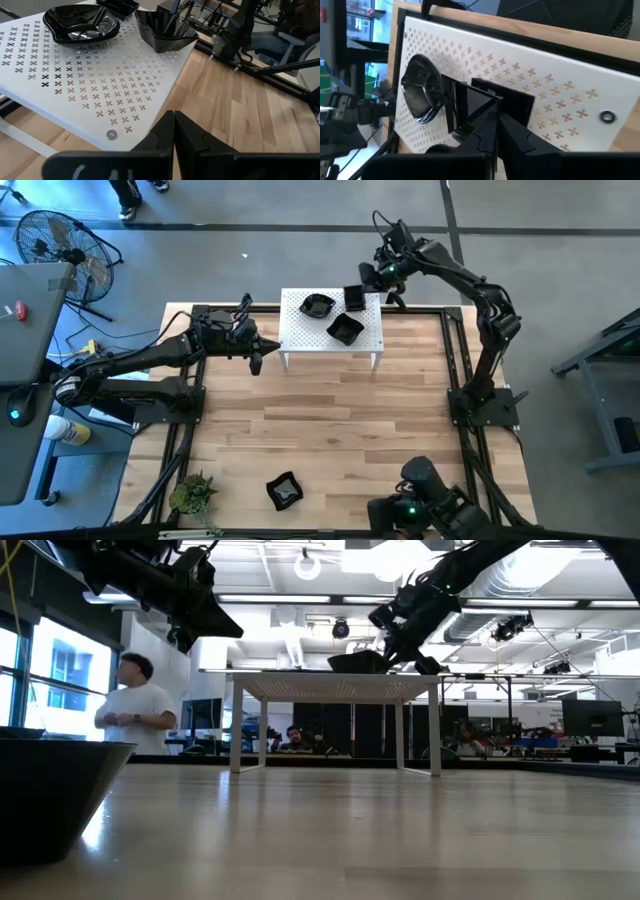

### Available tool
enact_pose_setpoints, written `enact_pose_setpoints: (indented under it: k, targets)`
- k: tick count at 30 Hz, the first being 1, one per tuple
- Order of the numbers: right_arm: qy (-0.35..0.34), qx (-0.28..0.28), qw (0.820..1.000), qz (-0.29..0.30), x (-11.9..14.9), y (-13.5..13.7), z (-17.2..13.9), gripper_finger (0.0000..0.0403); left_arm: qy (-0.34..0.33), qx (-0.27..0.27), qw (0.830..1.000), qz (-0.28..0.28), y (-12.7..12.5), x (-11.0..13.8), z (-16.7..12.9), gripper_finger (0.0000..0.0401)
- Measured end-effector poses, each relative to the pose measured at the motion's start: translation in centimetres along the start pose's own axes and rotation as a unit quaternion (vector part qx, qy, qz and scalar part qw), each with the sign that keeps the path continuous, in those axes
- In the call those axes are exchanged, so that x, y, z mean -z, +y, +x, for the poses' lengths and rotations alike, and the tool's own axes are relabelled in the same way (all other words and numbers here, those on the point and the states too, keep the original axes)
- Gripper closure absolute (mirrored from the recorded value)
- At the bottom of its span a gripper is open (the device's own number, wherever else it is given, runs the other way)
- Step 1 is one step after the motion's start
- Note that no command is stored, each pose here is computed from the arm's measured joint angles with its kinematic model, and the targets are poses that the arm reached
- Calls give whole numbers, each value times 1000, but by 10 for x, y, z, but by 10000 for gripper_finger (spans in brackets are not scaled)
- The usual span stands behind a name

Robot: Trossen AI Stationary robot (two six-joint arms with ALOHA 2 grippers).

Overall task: Pick & Place Mini shaped plates
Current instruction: Stack the square plate on top of the stacked square plate on the shelf, then stack the distorted square plate on top of the stacked distorted square plate on the shelf

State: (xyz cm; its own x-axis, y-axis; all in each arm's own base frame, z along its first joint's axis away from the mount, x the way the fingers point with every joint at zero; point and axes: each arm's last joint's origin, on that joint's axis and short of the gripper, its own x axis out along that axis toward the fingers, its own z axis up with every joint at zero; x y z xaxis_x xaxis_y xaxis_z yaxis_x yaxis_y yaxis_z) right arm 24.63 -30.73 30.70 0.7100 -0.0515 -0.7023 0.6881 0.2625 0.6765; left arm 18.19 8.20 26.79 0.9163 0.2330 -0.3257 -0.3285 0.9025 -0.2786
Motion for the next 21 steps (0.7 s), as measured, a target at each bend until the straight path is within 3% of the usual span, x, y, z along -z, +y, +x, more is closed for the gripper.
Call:
enact_pose_setpoints:
  k: [13, 21]
  targets:
    - [-2, 7, 1000, 2, 0, -1, 0, 387, 0, 0, 1000, 0, 0, 0, 0, 401]
    - [-2, 7, 1000, -5, 0, -1, 0, 332, 0, 0, 1000, 0, 0, 0, 0, 401]
